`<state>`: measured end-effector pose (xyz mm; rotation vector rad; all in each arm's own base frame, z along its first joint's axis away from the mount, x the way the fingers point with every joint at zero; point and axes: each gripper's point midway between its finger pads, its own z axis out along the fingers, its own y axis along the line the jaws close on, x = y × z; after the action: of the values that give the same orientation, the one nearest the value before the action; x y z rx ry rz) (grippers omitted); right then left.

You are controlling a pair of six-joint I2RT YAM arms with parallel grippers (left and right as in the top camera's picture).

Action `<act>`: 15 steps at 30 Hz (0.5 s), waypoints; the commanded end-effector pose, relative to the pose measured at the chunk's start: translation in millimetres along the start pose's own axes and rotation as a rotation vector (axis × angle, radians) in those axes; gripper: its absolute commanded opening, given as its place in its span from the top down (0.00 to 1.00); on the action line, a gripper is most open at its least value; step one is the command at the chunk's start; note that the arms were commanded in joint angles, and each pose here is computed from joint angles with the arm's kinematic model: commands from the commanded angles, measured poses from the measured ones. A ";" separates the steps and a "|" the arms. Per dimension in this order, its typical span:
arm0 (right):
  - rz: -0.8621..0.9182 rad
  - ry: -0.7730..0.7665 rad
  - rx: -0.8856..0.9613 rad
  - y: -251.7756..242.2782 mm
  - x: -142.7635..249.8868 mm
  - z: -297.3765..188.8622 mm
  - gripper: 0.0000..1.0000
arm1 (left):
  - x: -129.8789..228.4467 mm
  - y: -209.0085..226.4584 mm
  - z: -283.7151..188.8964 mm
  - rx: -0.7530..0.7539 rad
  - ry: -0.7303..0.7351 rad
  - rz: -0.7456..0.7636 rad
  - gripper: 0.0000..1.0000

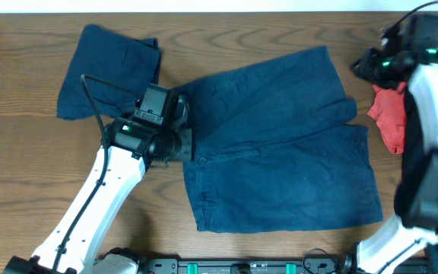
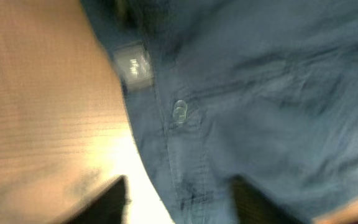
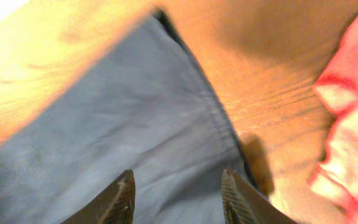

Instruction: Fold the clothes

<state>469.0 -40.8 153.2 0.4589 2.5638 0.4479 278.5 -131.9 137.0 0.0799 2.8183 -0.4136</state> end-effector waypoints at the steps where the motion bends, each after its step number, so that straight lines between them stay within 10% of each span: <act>1: -0.053 -0.046 -0.080 30.5 0.5 -50.9 0.64 | -23.9 3.4 10.6 -0.020 -0.075 -0.005 0.94; 15: -0.065 0.142 -0.076 60.6 68.7 -85.7 0.84 | -62.1 -0.9 152.2 0.080 -0.047 0.107 0.94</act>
<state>384.9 11.8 217.3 0.3702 2.6714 0.5539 376.2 -176.4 25.5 0.1760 2.7449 -0.4937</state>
